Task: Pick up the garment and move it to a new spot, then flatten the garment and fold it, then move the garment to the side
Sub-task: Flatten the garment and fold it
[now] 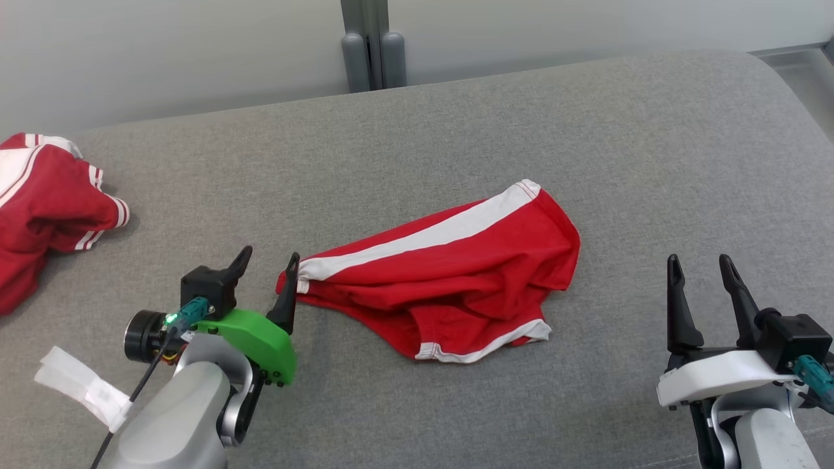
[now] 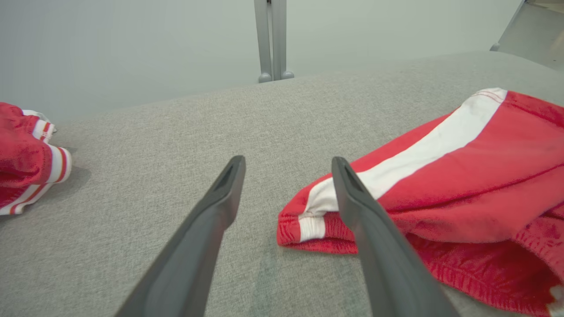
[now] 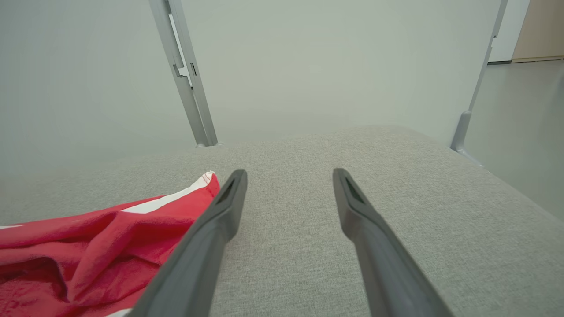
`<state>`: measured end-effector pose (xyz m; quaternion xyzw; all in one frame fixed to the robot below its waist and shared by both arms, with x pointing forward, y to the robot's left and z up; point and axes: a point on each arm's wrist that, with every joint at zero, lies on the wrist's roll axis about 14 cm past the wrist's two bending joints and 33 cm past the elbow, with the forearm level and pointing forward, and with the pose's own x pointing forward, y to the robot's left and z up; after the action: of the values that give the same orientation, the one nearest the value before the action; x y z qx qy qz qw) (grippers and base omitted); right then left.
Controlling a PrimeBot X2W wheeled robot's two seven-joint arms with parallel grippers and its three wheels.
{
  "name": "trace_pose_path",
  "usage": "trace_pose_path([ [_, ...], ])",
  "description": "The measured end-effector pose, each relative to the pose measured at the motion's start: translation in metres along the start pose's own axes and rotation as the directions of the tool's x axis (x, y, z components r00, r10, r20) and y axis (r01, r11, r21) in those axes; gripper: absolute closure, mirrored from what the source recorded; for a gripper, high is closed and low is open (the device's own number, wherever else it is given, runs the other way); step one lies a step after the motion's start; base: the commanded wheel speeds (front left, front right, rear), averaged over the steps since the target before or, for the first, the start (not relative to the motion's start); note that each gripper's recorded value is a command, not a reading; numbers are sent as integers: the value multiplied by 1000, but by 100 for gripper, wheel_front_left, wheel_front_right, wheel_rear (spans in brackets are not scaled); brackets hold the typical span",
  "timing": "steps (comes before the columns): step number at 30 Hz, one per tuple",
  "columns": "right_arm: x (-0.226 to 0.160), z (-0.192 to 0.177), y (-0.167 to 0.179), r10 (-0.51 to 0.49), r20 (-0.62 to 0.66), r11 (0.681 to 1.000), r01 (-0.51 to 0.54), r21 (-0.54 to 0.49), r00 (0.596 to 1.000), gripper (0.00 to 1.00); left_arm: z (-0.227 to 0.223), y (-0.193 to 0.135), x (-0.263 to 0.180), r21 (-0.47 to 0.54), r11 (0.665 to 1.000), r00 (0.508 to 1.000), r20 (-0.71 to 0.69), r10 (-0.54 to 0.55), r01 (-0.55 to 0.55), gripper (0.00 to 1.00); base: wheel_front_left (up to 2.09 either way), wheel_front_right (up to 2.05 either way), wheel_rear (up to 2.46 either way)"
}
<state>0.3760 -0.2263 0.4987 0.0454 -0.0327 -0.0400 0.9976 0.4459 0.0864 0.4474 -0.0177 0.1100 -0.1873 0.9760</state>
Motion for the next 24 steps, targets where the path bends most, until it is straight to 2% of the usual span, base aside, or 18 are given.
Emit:
trace_pose_path([
  [5,1,7,6,20,21,1000,-20,-4,1000,0,26,4,-13,-95,992,989,113,98,-87,0,0,0,0],
  [9,4,18,9,30,52,999,-29,-24,998,0,38,0,-27,-140,983,974,178,141,-116,0,0,0,0],
  [17,2,33,13,46,95,998,-42,-46,994,0,26,-2,-59,-198,963,957,187,220,-183,0,0,0,0],
  [24,-4,26,44,133,75,991,-133,-8,988,0,15,-2,-74,-217,954,953,176,246,-206,0,0,0,0],
])
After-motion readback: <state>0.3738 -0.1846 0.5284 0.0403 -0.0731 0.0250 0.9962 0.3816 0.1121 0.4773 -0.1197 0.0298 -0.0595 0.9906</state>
